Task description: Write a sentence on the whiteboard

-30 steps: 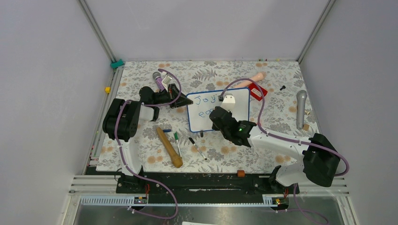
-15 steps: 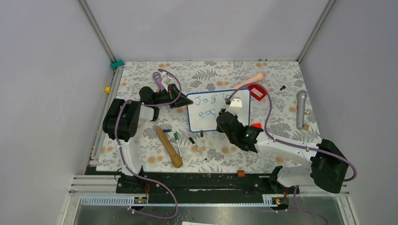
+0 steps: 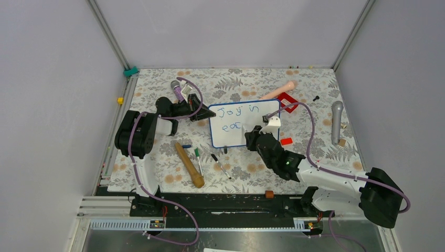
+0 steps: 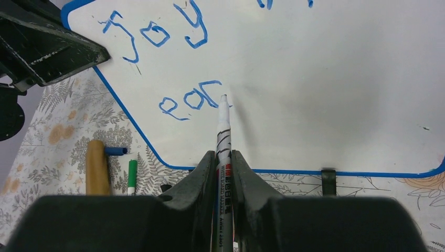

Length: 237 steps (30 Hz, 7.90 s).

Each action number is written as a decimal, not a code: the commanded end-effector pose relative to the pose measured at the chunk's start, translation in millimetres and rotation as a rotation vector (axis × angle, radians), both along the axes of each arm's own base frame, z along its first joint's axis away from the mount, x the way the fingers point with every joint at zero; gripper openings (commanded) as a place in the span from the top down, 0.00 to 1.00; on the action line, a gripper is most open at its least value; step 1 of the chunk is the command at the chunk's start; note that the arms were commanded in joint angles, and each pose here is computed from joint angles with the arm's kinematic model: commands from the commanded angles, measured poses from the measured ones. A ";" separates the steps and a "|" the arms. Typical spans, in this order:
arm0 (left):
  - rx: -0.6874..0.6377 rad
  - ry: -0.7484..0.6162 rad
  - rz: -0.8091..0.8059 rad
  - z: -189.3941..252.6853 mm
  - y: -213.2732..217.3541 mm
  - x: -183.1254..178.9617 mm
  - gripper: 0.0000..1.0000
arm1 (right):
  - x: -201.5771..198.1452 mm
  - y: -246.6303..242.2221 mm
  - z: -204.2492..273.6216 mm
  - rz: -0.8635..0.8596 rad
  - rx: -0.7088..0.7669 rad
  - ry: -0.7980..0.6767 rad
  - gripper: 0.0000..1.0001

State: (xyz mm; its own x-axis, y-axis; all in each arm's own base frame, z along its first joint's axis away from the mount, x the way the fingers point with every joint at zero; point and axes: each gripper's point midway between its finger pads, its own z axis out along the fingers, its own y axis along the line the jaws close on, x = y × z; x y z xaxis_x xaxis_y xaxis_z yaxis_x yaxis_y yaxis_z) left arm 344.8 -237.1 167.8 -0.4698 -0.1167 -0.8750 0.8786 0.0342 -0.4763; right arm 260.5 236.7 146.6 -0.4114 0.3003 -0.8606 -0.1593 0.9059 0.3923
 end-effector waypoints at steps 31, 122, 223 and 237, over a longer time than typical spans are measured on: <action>0.046 -0.092 -0.132 -21.6 -1.8 -22.5 1.00 | 5.3 8.1 17.0 0.164 -0.349 0.032 1.00; 0.046 -0.091 -0.132 -21.9 -2.0 -21.4 1.00 | 34.3 10.4 40.4 0.058 -0.360 -0.060 1.00; 0.045 -0.098 -0.126 -21.3 -1.3 -23.4 1.00 | 8.4 -18.9 23.2 0.039 -0.194 -0.113 1.00; 0.041 -0.100 -0.105 -21.0 -1.1 -23.4 1.00 | 6.8 -19.6 22.5 0.044 -0.186 -0.115 1.00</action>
